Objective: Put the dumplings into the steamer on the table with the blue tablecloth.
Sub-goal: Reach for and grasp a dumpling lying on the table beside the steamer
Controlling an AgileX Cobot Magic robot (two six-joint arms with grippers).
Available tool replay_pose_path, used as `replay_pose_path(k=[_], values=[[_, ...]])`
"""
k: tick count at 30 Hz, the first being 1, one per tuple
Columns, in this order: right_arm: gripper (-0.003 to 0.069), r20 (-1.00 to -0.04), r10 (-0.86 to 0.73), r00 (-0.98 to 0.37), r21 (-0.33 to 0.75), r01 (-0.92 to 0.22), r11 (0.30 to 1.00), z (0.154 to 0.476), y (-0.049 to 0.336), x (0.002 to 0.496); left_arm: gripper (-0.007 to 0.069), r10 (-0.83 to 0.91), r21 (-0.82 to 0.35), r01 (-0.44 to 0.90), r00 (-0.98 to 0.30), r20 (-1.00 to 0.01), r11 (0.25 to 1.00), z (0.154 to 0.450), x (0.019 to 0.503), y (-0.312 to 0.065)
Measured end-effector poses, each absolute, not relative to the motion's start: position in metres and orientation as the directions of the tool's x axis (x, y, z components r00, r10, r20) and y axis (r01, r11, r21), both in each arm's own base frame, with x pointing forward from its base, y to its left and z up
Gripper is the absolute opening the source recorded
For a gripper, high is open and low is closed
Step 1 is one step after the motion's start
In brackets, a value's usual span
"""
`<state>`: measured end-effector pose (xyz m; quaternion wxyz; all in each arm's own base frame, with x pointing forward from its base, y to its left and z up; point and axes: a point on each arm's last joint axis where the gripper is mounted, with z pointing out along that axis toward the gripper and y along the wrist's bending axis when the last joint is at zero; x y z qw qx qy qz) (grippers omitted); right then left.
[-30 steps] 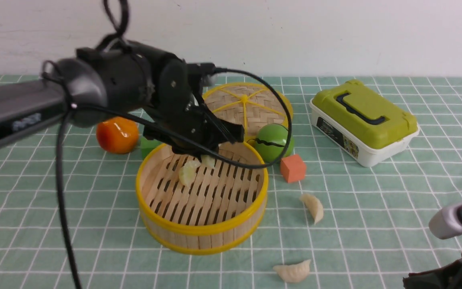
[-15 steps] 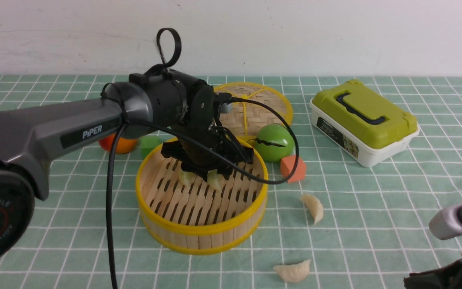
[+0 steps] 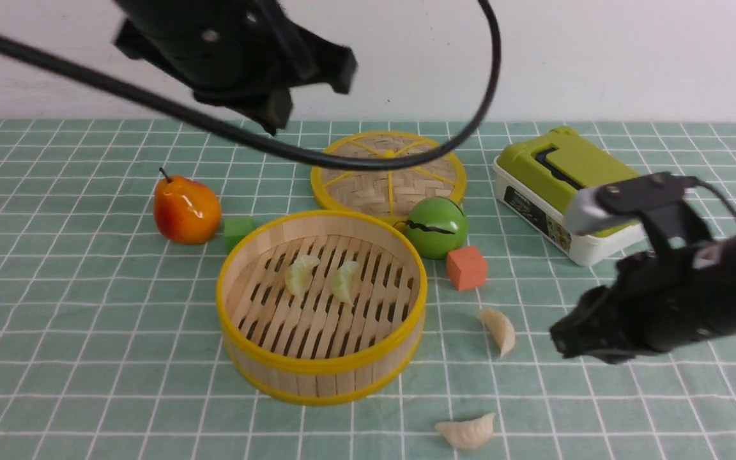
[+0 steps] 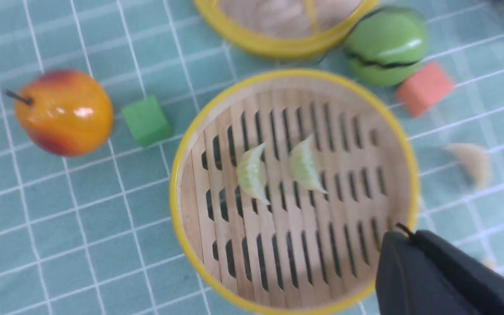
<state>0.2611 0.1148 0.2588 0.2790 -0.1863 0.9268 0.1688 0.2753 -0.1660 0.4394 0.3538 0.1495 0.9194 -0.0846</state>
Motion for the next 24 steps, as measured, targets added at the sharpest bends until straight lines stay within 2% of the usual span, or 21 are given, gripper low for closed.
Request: replay_pose_path(k=[1, 3, 4, 7, 10, 15, 16, 20, 24], values=[[0.0190, -0.545, -0.287, -0.788, 0.194, -0.452, 0.871, 0.248, 0.127, 0.278, -0.0014, 0.203, -0.057, 0.341, -0.677, -0.707, 0.938, 0.454, 0.248, -0.148], [0.0244, -0.510, -0.302, -0.806, 0.181, -0.444, 0.877, 0.238, 0.137, 0.296, -0.0014, 0.202, -0.058, 0.342, -0.675, -0.710, 0.938, 0.452, 0.228, -0.135], [0.0295, -0.487, -0.310, -0.817, 0.162, -0.433, 0.887, 0.231, 0.142, 0.310, -0.0014, 0.198, -0.060, 0.344, -0.665, -0.721, 0.937, 0.451, 0.209, -0.123], [0.0381, -0.435, -0.304, -0.848, 0.120, -0.389, 0.913, 0.214, 0.148, 0.340, -0.0014, 0.210, -0.039, 0.336, -0.670, -0.712, 0.941, 0.424, 0.179, -0.102], [0.0407, -0.395, -0.300, -0.868, 0.085, -0.360, 0.929, 0.198, 0.151, 0.359, -0.0014, 0.204, -0.022, 0.313, -0.670, -0.714, 0.950, 0.396, 0.154, -0.082], [0.0370, -0.363, -0.273, -0.891, 0.069, -0.318, 0.946, 0.173, 0.155, 0.376, -0.0014, 0.113, -0.042, 0.231, -0.620, -0.776, 0.972, 0.355, 0.109, -0.046], [0.0328, -0.352, -0.257, -0.900, 0.073, -0.300, 0.951, 0.165, 0.156, 0.377, -0.0014, 0.035, -0.088, 0.187, -0.569, -0.821, 0.978, 0.346, 0.092, -0.031], [0.0195, -0.342, -0.233, -0.910, 0.085, -0.277, 0.957, 0.163, 0.156, 0.378, -0.0014, -0.103, -0.179, 0.110, -0.489, -0.866, 0.978, 0.324, 0.067, -0.009], [0.0195, -0.333, -0.232, -0.914, 0.090, -0.276, 0.957, 0.175, 0.157, 0.379, -0.0014, -0.151, -0.209, 0.078, -0.458, -0.876, 0.975, 0.302, 0.053, 0.003]])
